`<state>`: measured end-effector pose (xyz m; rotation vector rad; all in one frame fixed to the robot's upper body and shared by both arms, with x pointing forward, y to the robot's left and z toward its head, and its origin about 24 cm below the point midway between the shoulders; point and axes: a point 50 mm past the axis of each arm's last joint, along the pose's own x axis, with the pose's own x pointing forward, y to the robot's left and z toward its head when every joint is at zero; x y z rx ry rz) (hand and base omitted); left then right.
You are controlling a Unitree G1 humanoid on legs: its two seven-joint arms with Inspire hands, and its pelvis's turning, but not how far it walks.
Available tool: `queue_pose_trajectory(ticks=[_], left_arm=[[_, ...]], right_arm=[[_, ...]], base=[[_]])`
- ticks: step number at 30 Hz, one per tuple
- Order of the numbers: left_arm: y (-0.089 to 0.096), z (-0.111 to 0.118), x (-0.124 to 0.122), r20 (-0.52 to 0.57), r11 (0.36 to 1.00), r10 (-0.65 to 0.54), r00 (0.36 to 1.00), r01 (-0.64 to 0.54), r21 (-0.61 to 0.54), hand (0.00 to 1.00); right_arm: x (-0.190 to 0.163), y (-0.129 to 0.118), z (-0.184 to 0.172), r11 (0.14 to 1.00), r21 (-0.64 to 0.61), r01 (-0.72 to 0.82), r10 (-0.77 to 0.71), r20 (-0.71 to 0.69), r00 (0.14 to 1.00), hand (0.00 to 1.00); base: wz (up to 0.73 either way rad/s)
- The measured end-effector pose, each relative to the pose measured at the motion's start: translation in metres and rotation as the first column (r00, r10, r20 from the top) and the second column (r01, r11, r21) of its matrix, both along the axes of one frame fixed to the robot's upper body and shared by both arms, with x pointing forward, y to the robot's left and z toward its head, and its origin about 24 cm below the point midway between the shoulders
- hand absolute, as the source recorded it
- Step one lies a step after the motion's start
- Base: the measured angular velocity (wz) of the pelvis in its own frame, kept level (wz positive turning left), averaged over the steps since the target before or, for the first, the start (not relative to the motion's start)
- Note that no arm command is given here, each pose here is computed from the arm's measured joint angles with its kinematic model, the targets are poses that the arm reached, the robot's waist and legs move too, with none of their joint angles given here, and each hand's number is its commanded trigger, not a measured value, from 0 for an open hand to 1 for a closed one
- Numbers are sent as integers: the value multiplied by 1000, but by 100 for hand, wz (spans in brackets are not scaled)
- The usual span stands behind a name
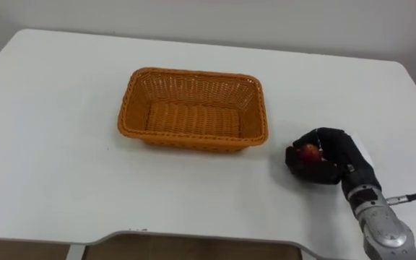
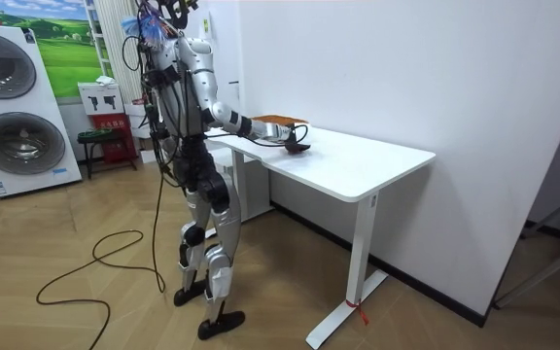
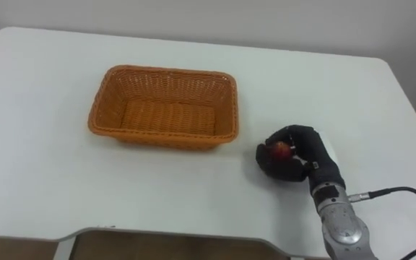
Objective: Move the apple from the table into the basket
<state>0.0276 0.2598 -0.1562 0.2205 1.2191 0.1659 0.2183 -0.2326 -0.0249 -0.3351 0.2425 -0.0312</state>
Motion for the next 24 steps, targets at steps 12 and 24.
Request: queue_pose_trajectory(ticks=[12,24], left_arm=[[-1,0,2,8,1000,-1,1000,1,1,0],[-1,0,0,5,1000,10,1000,-10,0,0]], right_arm=[[-2,-2,-3,1000,1,22,-22,-8,1000,100],[7,-23,17,978,-9,208,-206,110,972,100]], base=[[0],[0]])
